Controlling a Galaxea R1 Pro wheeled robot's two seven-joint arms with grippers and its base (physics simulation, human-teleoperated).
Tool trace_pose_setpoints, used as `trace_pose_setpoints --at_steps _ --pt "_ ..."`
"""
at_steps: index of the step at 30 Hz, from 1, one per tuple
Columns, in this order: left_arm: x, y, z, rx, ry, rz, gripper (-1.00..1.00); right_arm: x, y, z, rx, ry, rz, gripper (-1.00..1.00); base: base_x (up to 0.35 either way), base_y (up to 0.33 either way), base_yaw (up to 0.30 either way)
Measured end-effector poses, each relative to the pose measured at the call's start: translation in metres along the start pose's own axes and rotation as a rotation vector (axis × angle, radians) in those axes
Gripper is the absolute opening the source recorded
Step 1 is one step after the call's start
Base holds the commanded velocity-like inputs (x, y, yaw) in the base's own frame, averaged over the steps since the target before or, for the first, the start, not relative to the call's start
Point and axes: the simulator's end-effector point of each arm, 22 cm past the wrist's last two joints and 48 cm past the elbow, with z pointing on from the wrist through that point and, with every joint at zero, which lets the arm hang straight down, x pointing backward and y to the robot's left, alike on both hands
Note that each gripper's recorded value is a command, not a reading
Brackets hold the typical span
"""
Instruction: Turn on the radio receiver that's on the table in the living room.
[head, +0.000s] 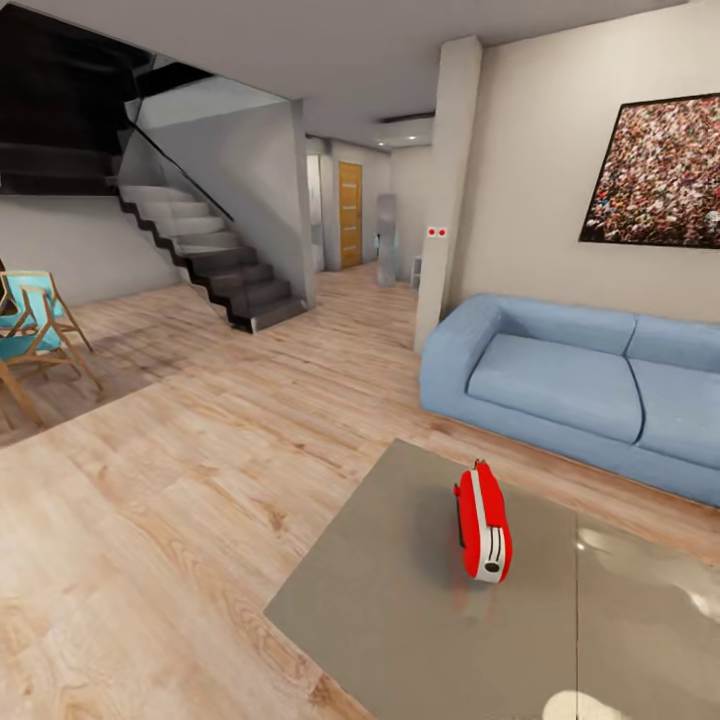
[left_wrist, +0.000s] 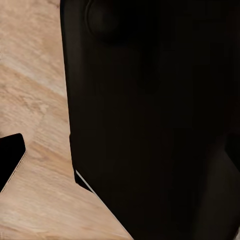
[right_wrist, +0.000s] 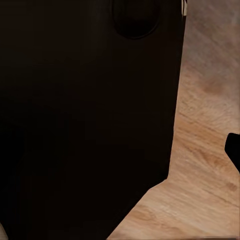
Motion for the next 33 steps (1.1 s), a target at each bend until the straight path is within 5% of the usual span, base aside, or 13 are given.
trace_pose_setpoints --at_steps 25,33 --pt "-0.0001 -0.0012 0.0 0.002 0.0 -0.001 1.0 -0.0003 -0.0003 0.0 0.001 -0.001 0.0 1.0 0.0 0.0 -0.28" --pt "0.0 0.0003 0.0 0.0 0.0 -0.001 1.0 0.0006 -0.0005 0.0 0.002 0.003 0.004 1.0 0.107 0.045 -0.056"
